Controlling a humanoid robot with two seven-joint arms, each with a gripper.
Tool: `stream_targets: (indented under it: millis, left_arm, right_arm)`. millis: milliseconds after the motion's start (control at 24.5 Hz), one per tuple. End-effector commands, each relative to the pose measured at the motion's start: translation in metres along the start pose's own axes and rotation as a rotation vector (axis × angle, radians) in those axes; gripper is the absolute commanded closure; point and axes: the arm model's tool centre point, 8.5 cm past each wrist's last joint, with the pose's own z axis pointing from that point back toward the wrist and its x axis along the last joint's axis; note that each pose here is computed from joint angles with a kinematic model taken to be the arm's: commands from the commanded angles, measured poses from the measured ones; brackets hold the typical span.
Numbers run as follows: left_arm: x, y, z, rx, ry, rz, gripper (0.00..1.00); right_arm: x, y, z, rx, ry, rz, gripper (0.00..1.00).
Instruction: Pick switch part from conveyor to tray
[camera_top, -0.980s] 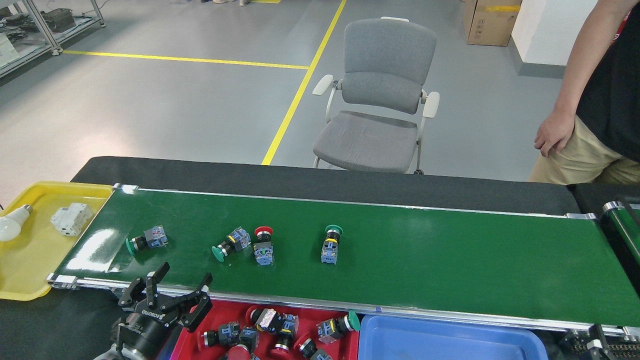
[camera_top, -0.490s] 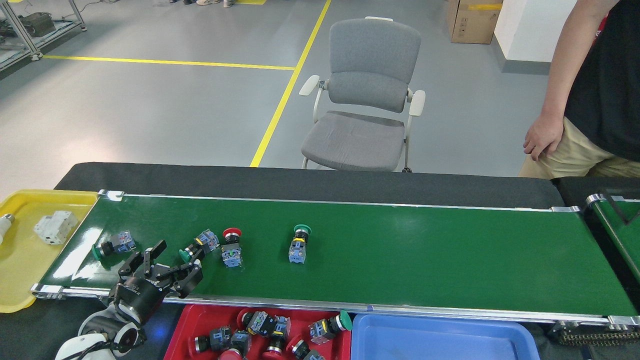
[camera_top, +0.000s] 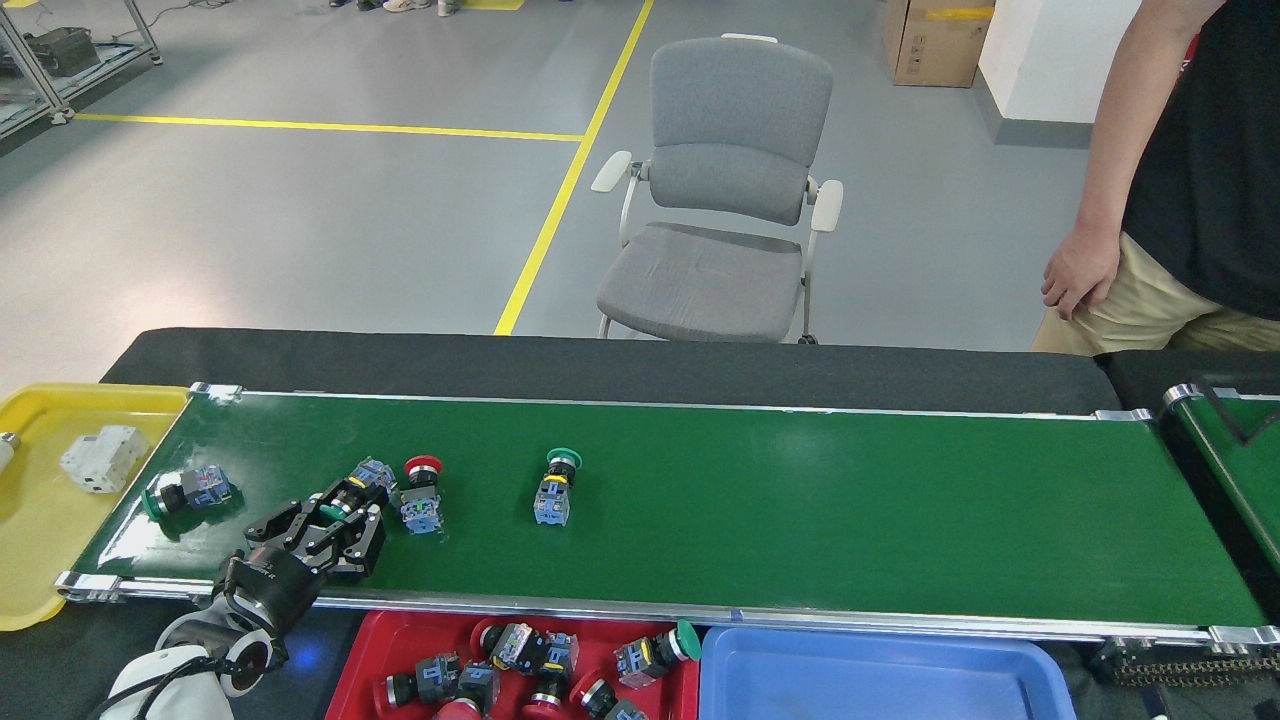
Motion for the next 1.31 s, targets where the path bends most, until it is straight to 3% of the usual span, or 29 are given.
stream_targets:
  millis: [0,163,204,286,327,367,449,490,735,939,1102,1265]
  left_arm:
    - [0.019,0.014,0.003,0.061,-0.085,-0.024,0.94]
    - [0.067,0.015,0.032,0.119,-0.245,-0.077,0.92]
    - [0.08,0.01,0.044,0.122,-0.257,-0.083,0.87]
    - [0.101,0.0,0.061,0.126,-0.273,-0.074,0.65]
    - [0.112,-0.005,0.071,0.124,-0.279,-0.071,0.42]
    - [0.12,-0.009,0.078,0.122,-0.285,-0.069,0.27]
    - [0.132,-0.012,0.09,0.125,-0.293,-0.059,0.13]
    - [0.142,-0.011,0.092,0.135,-0.304,-0.056,0.01]
    - [0.149,-0.012,0.103,0.149,-0.286,-0.035,0.0]
    - [0.079,-0.018,0.108,0.134,0.337,0.029,0.0]
    - [0.064,-0.024,0.117,0.119,0.372,0.025,0.0]
    - [0.066,-0.021,0.115,0.124,0.347,0.019,0.0]
  right_arm:
    - [0.001,-0.002,0.002,-0.006,-0.005,0.004,0.0]
    - [0.001,-0.003,0.002,-0.007,-0.004,0.003,0.0]
    - [0.002,-0.003,0.001,-0.01,-0.005,0.002,0.0]
    - [0.002,-0.003,0.001,-0.008,-0.006,0.003,0.0]
    - [0.002,-0.003,0.001,-0.007,-0.009,0.004,0.0]
    - [0.002,-0.003,0.001,-0.007,-0.009,0.004,0.0]
    - [0.002,-0.004,0.001,-0.011,-0.009,0.003,0.0]
    - [0.003,-0.005,0.001,-0.015,-0.008,0.002,0.0]
    - [0.005,-0.006,0.001,-0.022,-0.013,0.001,0.0]
    - [0.005,-0.008,0.001,-0.024,-0.018,0.006,0.0]
    - [0.0,-0.015,-0.003,-0.004,-0.056,0.045,0.0]
    - [0.001,-0.015,-0.002,-0.002,-0.076,0.045,0.0]
